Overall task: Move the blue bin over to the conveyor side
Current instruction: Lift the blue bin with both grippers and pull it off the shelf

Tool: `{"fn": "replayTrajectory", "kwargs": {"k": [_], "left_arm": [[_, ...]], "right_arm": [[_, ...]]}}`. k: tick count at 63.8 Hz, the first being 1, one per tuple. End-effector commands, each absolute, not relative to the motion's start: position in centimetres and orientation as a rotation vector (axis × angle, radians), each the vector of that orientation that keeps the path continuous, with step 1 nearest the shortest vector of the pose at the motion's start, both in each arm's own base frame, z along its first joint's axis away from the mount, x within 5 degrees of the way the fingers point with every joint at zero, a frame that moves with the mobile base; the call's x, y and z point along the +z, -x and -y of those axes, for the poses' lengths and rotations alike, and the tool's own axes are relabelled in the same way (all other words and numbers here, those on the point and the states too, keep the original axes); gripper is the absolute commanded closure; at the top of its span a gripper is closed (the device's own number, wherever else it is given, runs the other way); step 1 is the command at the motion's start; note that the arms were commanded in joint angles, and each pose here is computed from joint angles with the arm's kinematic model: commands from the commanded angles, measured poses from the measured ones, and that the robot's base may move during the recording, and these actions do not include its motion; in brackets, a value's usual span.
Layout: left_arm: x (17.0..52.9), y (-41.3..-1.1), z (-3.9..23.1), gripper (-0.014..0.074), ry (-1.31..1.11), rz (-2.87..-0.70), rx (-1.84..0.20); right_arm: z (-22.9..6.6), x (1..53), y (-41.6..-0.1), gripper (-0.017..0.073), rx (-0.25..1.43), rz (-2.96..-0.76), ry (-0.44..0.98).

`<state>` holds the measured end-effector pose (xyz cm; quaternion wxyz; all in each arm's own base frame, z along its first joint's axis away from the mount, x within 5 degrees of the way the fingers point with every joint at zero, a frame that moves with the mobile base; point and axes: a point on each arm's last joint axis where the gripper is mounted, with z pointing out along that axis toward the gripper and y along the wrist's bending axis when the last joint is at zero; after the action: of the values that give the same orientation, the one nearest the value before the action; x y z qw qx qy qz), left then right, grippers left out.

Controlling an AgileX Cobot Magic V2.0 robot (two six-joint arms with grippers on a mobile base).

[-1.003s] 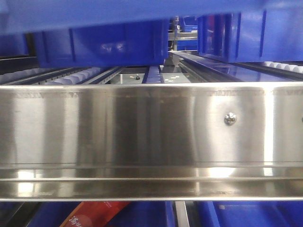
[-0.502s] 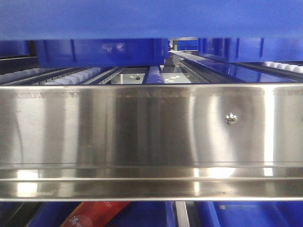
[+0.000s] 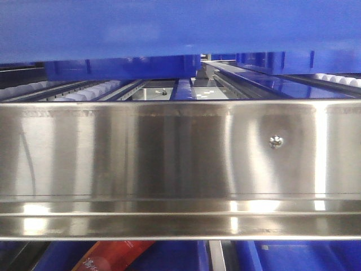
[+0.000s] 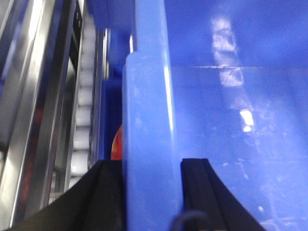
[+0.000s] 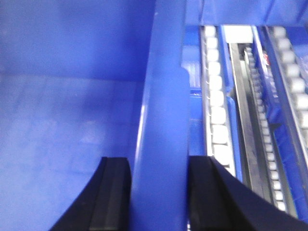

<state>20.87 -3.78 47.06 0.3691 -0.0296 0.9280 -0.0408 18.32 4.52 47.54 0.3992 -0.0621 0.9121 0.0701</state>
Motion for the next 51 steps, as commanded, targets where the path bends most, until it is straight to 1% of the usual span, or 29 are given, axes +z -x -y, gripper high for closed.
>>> {"fn": "replayTrajectory", "kwargs": {"k": [1,51], "left_arm": [[48.35,-20.40,3.73,0.0612,0.062,-2.272,-0.122],[48.35,-20.41,3.68,0.0612,0.062,-2.271,-0.114]], "right_arm": [[-4.40,49.02,-17.87,0.0648,0.192,-2.179,0.165],[-4.39,49.24,-18.03,0.0648,0.190,-2.149,0.163]]}}
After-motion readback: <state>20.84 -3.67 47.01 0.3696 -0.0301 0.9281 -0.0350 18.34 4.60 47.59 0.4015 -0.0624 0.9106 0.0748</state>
